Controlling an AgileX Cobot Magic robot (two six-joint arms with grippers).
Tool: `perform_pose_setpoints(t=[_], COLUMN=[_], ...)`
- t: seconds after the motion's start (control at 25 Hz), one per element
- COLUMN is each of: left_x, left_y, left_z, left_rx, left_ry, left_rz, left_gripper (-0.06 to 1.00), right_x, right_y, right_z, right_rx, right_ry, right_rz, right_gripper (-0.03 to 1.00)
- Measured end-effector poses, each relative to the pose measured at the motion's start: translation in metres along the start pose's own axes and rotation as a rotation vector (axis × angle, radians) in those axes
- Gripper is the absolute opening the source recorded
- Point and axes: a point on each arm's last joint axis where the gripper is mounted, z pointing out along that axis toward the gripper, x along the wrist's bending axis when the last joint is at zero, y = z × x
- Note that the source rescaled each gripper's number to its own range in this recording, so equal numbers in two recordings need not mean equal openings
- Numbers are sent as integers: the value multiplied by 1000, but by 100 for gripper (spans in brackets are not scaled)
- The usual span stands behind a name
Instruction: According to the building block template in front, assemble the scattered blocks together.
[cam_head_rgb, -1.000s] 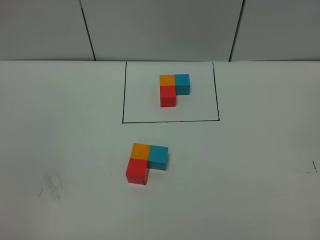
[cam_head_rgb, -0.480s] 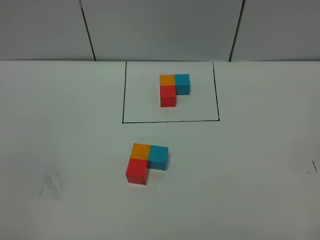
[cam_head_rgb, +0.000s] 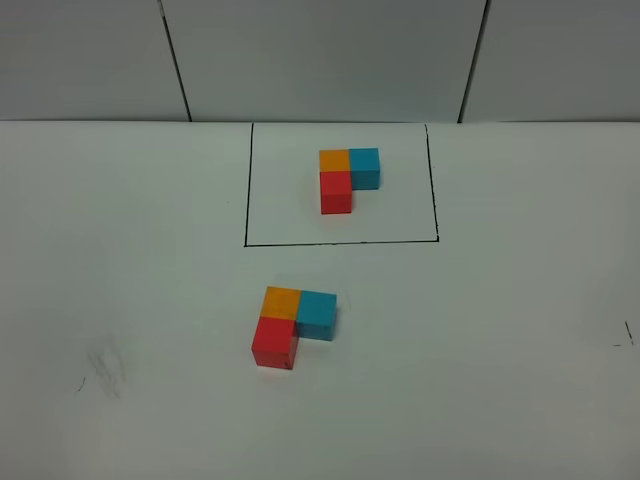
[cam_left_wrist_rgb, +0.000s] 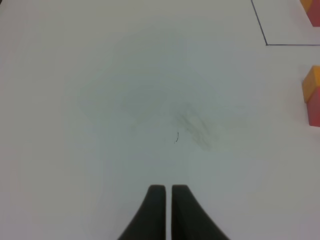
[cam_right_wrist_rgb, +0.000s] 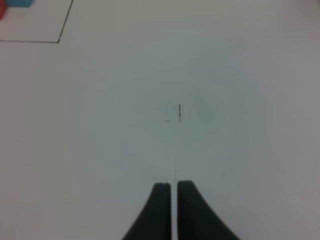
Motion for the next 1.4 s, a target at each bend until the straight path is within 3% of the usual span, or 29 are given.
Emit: perform_pose_setpoints(t=[1.4], left_x=[0], left_y=[0], left_z=[0], left_rx=[0], left_ry=[0], left_rz=[0], left_gripper=[0], right_x=[0], right_y=[0], right_z=[0], right_rx=[-1], right_ry=[-3], right_rz=[-1], right_gripper=[0])
